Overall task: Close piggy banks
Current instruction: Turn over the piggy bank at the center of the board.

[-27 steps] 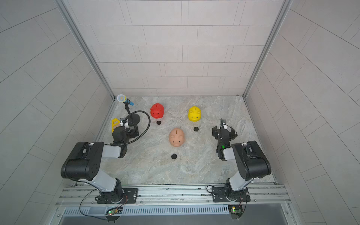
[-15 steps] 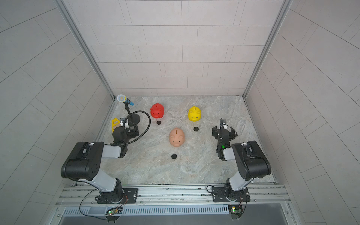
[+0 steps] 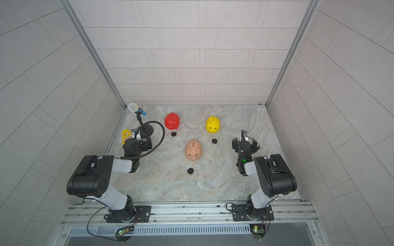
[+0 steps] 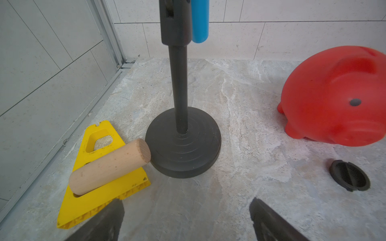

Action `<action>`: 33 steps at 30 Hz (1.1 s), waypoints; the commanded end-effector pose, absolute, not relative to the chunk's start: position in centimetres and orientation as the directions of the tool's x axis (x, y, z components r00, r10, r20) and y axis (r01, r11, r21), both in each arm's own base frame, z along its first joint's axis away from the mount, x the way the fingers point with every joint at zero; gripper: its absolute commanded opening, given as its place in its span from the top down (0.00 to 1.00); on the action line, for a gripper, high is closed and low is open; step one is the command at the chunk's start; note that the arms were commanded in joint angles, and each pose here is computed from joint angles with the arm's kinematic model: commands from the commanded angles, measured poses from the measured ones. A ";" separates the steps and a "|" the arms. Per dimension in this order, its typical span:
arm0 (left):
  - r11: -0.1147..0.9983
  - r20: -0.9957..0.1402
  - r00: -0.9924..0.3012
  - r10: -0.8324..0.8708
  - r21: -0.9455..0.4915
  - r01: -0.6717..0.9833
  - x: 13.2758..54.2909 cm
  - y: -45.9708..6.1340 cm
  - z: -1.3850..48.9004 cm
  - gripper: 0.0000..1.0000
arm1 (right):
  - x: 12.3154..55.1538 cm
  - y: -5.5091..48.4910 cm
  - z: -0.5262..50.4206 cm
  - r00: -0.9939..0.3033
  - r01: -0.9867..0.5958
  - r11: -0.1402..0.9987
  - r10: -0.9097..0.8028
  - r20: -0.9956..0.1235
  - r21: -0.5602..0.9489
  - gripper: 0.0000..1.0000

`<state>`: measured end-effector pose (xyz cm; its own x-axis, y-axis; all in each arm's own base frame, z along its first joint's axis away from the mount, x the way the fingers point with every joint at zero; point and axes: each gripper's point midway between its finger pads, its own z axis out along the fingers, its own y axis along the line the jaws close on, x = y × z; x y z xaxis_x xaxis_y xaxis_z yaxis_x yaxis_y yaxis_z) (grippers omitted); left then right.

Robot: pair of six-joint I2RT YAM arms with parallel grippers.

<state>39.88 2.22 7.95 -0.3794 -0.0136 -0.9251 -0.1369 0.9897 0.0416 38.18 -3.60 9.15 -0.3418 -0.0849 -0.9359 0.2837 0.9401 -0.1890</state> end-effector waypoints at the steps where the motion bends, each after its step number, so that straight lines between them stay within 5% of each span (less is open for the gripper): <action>1: 0.990 -0.933 -0.360 -0.002 0.048 -0.130 39.9 2.0 8.6 0.00 | 38.5 -3.8 9.6 -0.329 0.302 0.935 -0.078 -0.941 -0.183 0.00; 27: 0.991 -0.933 -0.360 -0.003 0.047 -0.129 39.9 2.0 8.6 0.00 | 38.5 -3.9 9.5 -0.332 0.298 0.939 -0.069 -0.941 -0.174 0.00; 33: 0.981 -0.966 -0.257 0.021 0.070 -0.183 38.0 2.2 11.2 0.00 | 38.1 -3.5 11.1 -0.313 0.286 0.940 -0.091 -0.945 -0.185 0.00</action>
<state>38.65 1.95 8.23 -0.3571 0.0035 -0.9341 -0.1421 0.9881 0.0581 38.21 -3.70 9.40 -0.3387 -0.0782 -0.9377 0.2858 0.9409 -0.1817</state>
